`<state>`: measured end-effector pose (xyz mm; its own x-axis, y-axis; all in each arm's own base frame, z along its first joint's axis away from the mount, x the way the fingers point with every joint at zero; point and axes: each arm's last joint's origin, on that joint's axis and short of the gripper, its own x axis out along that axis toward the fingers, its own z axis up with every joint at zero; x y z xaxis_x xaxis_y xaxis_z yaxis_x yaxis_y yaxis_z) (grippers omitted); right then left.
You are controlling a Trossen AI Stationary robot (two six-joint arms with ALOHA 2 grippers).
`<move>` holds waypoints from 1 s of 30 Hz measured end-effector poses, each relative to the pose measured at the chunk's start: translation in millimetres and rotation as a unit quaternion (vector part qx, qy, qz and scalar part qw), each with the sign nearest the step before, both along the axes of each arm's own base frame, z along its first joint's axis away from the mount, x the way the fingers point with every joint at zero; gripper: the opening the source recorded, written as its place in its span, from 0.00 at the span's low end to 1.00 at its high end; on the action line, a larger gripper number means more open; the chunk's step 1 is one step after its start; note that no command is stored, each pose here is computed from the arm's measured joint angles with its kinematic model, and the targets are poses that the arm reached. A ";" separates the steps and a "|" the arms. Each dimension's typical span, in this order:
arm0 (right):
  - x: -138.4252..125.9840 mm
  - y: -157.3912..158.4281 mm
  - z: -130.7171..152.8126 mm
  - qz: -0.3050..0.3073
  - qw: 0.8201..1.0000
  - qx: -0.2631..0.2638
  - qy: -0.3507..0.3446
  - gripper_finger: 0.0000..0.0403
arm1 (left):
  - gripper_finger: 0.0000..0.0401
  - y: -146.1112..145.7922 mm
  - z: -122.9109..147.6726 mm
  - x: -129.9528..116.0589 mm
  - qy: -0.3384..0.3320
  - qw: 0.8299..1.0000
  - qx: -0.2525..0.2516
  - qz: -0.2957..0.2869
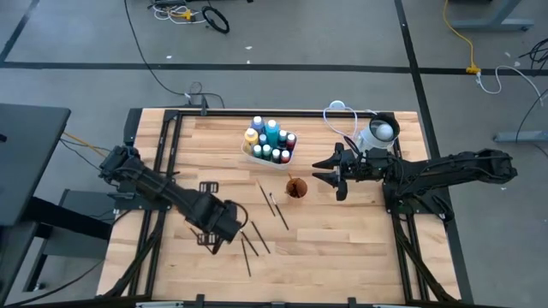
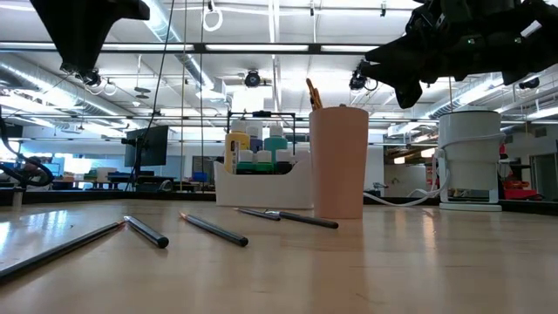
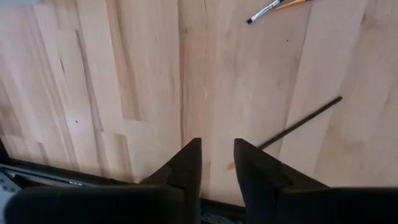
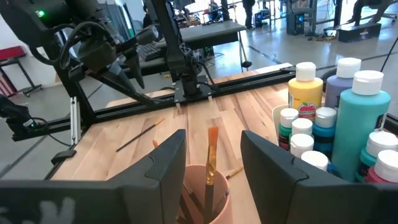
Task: Pick & Place Paint Supplies
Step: Put the black paint brush into the orange cup
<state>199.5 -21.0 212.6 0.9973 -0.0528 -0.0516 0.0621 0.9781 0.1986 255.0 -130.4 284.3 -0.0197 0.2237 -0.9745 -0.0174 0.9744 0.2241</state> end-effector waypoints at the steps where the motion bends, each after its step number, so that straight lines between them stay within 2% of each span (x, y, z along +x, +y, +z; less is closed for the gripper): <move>1: 0.0 0.0 0.0 0.000 1.000 0.000 0.000 0.39 | 0.28 -1.3 0.0 -0.9 0.000 1.000 0.001 0.000; 7: 0.0 0.0 0.0 0.000 1.000 0.000 0.000 0.39 | 0.41 -7.2 -1.2 -7.3 0.009 1.000 0.007 0.007; 11: 0.0 0.0 0.0 0.000 1.000 0.000 0.000 0.39 | 0.45 -8.7 -18.0 -18.7 0.054 0.999 0.005 -0.002; 15: 0.0 0.0 0.1 0.000 1.000 0.000 0.000 0.39 | 0.46 -7.5 -44.9 -32.2 0.121 0.993 -0.010 0.000; 22: 0.0 -0.1 0.1 0.000 1.000 0.000 0.000 0.39 | 0.43 2.3 -100.2 -57.1 0.193 0.981 -0.017 -0.013; 26: 0.0 -0.1 0.1 0.000 1.000 0.000 0.000 0.39 | 0.43 11.3 -128.7 -71.7 0.209 0.978 -0.014 -0.017; 30: 0.0 -0.1 0.1 0.000 1.000 0.000 0.000 0.39 | 0.43 16.8 -148.9 -79.8 0.199 0.979 -0.020 -0.028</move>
<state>199.5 -21.1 212.7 0.9972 -0.0533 -0.0516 0.0626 0.9781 0.1986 175.2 -113.7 135.4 -0.3876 0.1976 -0.9004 0.1173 0.9794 0.1645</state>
